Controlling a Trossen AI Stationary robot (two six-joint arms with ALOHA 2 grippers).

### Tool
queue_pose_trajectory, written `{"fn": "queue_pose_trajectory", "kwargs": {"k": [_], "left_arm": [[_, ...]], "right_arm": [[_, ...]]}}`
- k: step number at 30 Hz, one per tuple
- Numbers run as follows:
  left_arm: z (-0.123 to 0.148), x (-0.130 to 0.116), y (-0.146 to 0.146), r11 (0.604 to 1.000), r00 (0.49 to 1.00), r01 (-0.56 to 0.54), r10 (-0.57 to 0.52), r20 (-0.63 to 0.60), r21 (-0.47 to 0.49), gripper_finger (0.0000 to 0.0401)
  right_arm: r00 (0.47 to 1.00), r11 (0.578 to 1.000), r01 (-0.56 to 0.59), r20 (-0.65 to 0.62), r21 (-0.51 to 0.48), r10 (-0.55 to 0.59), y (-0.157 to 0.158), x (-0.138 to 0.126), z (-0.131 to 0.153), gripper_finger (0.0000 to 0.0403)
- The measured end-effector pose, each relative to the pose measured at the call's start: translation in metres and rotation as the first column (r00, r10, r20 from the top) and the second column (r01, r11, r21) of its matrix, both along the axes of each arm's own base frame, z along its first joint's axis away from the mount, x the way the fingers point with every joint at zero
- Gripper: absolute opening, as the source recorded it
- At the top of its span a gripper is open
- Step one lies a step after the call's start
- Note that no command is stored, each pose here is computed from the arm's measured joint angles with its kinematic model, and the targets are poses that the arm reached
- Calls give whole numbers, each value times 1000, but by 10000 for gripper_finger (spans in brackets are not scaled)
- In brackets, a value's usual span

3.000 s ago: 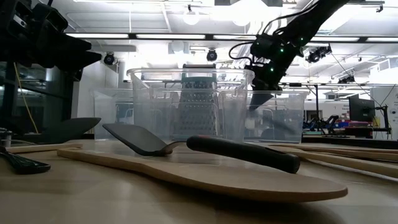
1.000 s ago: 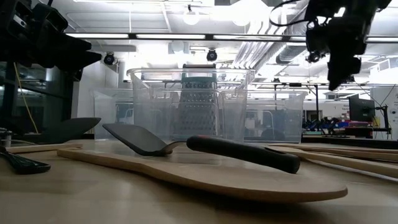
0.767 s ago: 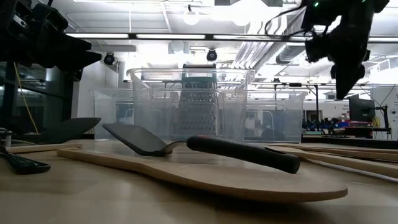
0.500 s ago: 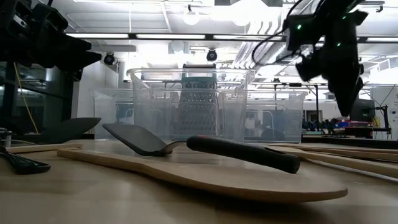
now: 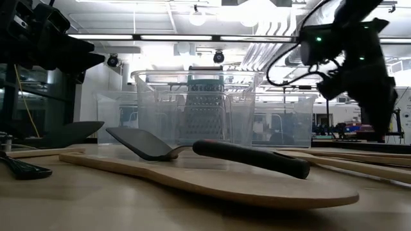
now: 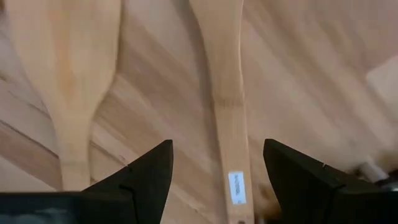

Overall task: Pick & Place Kitchen Items
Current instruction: Put the light brown spatula into the middle transparent bin

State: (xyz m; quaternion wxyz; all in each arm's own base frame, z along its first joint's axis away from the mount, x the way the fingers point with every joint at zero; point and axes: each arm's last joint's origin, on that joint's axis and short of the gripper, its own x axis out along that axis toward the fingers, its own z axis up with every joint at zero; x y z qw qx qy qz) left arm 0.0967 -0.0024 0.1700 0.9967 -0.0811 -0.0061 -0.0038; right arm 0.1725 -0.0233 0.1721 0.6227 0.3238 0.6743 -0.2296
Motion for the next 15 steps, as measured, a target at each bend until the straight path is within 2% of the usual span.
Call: {"fn": "queue_pose_trajectory", "kwargs": {"k": [6,15], "left_arm": [[0,0,0,1000,1000,0,0,0,0,175],[0,0,0,1000,1000,0,0,0,0,175]], "right_arm": [[999,1000,21,-35,18,-20,11,-15,-10,242],[997,999,-33,-75,24,35,18,-24,-20,242]]}}
